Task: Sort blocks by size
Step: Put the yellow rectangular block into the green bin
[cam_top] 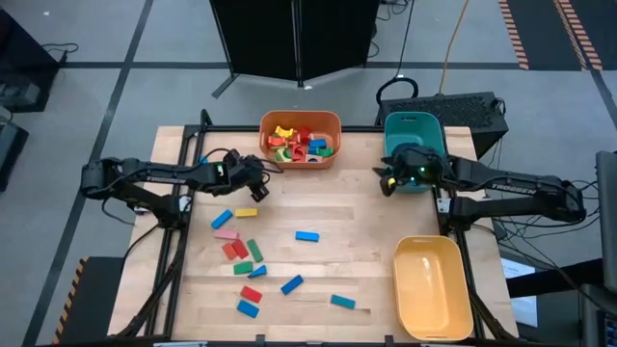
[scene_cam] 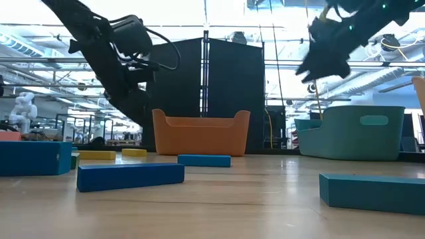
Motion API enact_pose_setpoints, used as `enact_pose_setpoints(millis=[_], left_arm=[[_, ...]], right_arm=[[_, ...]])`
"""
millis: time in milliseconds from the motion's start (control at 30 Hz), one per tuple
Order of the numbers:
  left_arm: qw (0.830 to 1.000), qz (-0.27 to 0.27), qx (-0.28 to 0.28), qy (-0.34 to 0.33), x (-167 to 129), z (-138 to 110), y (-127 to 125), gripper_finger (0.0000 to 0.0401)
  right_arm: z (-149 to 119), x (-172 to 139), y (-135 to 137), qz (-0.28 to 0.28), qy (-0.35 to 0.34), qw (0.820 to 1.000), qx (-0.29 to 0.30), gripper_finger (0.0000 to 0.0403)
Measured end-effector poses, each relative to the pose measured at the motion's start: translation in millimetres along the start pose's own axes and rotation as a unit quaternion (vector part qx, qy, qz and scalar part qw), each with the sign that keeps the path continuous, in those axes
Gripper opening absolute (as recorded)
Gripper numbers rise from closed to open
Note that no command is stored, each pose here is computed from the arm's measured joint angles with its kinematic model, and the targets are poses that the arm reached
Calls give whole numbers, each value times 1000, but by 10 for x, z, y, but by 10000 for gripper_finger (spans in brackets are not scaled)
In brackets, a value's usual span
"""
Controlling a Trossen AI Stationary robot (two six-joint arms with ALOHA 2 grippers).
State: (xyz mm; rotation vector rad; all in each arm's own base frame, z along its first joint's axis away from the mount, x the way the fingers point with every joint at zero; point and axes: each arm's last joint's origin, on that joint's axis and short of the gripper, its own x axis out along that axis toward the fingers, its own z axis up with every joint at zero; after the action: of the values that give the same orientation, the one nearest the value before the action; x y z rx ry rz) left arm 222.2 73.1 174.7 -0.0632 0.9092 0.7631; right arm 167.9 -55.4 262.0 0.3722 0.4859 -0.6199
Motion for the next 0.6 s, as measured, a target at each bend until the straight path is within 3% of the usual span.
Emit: enact_pose_setpoints(millis=[100, 333, 600], left_arm=[[999, -16, -33, 10, 33, 5, 57, 245], [995, -38, -73, 63, 190, -55, 139, 254], [988, -37, -93, 118, 436, -139, 166, 365]], right_arm=[[27, -27, 72, 33, -19, 999, -7, 201], [2, -46, 135, 49, -16, 998, -19, 201], [-6, -52, 154, 53, -15, 998, -20, 201]])
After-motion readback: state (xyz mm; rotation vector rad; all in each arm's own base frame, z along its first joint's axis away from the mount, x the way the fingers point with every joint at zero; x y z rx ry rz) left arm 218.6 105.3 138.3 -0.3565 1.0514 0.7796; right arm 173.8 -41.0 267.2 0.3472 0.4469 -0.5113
